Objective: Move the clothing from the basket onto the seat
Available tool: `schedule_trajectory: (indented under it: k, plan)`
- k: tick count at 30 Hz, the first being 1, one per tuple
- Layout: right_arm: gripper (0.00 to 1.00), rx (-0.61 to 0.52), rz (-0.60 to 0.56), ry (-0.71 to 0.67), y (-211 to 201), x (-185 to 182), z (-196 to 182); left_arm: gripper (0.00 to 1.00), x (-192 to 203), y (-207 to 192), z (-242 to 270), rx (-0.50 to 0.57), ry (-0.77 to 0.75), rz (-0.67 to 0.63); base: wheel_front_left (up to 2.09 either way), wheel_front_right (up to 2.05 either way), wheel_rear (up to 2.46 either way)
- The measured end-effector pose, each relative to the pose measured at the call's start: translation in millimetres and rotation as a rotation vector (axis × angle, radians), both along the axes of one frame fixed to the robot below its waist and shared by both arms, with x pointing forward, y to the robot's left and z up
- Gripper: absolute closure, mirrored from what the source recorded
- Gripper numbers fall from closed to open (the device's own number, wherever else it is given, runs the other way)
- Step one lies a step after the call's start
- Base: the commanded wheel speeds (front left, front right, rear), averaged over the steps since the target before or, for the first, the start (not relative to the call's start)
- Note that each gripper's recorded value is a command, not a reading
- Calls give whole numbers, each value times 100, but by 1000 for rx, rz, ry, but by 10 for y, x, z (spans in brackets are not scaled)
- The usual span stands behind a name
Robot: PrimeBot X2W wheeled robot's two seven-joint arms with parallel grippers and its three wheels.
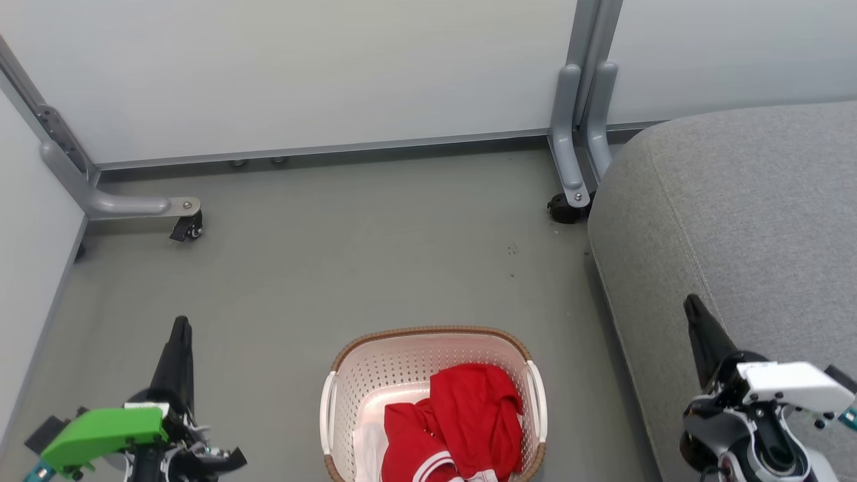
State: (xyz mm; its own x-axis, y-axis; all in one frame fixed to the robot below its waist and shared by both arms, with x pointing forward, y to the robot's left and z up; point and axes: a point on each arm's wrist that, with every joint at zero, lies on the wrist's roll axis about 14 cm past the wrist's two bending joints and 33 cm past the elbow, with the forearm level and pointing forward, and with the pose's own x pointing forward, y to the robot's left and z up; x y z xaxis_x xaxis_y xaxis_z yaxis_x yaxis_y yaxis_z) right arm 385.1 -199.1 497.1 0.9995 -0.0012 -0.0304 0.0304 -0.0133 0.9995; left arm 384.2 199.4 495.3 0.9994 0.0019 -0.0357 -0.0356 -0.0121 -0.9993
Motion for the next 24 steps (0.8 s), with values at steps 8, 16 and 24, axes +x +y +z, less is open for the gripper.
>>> schedule_trajectory:
  k: [8, 16, 24]
  plan:
    - [0, -21, 0, 61, 45, -104, -200, 0, -107, -34, -213, 33, 65, 2, 0, 0, 0]
    - [0, -185, 5, 38, 71, -77, -108, 0, -70, -94, -79, 215, 29, -16, 0, 0, 0]
    - [0, -387, 37, 17, 178, -74, -52, 0, -50, -215, 9, 403, 9, -46, 0, 0, 0]
